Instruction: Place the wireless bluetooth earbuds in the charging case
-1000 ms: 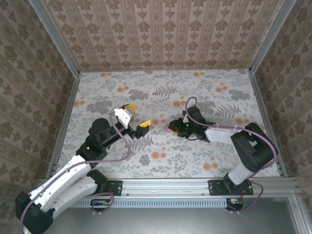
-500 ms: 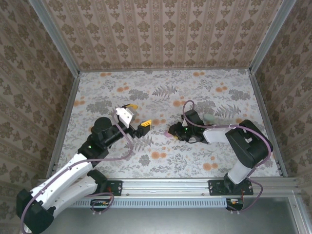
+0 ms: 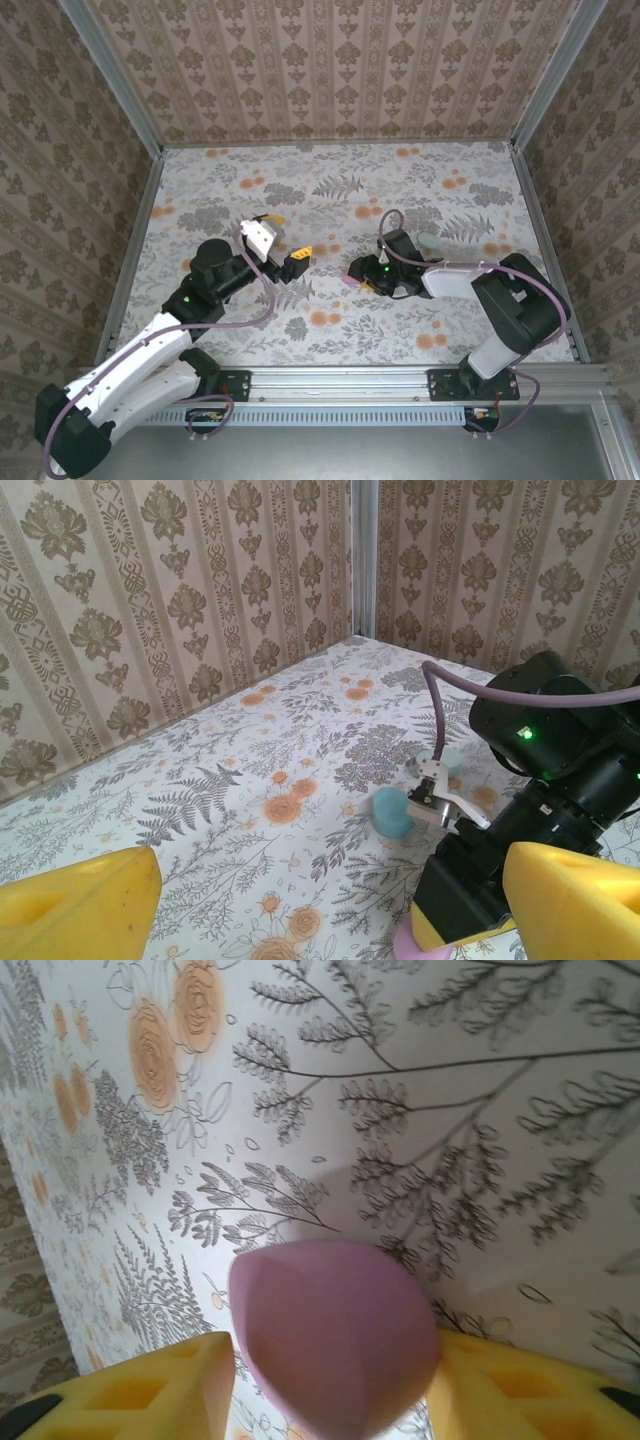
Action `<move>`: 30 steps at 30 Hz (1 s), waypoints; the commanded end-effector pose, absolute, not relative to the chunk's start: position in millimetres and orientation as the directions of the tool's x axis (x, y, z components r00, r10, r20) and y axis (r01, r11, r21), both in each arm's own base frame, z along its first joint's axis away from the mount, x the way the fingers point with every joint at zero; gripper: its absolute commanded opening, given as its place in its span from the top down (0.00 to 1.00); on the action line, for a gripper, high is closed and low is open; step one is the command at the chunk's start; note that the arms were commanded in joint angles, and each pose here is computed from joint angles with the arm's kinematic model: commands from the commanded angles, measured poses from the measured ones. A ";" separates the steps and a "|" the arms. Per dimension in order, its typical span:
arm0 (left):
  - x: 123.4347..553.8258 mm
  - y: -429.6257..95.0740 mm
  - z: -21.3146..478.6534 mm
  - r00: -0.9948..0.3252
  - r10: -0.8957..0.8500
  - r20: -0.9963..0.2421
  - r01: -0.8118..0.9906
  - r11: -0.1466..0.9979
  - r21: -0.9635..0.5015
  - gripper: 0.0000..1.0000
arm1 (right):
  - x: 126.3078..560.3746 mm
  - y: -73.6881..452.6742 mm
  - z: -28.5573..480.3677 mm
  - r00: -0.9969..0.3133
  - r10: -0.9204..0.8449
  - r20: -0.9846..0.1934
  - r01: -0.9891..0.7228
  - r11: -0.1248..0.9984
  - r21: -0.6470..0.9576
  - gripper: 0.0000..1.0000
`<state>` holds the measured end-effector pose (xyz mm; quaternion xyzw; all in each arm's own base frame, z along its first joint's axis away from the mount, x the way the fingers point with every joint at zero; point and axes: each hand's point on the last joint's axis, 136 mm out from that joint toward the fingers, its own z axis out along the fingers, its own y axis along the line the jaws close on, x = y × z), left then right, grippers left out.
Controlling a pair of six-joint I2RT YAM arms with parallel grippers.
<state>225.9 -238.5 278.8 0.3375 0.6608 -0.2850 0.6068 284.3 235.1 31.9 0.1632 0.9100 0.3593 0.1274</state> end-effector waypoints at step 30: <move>380.8 2.2 123.4 -0.335 0.076 -0.939 -0.035 0.995 0.093 0.00 | 381.0 2.9 130.1 -0.305 -0.003 -0.952 0.027 1.000 -0.012 0.00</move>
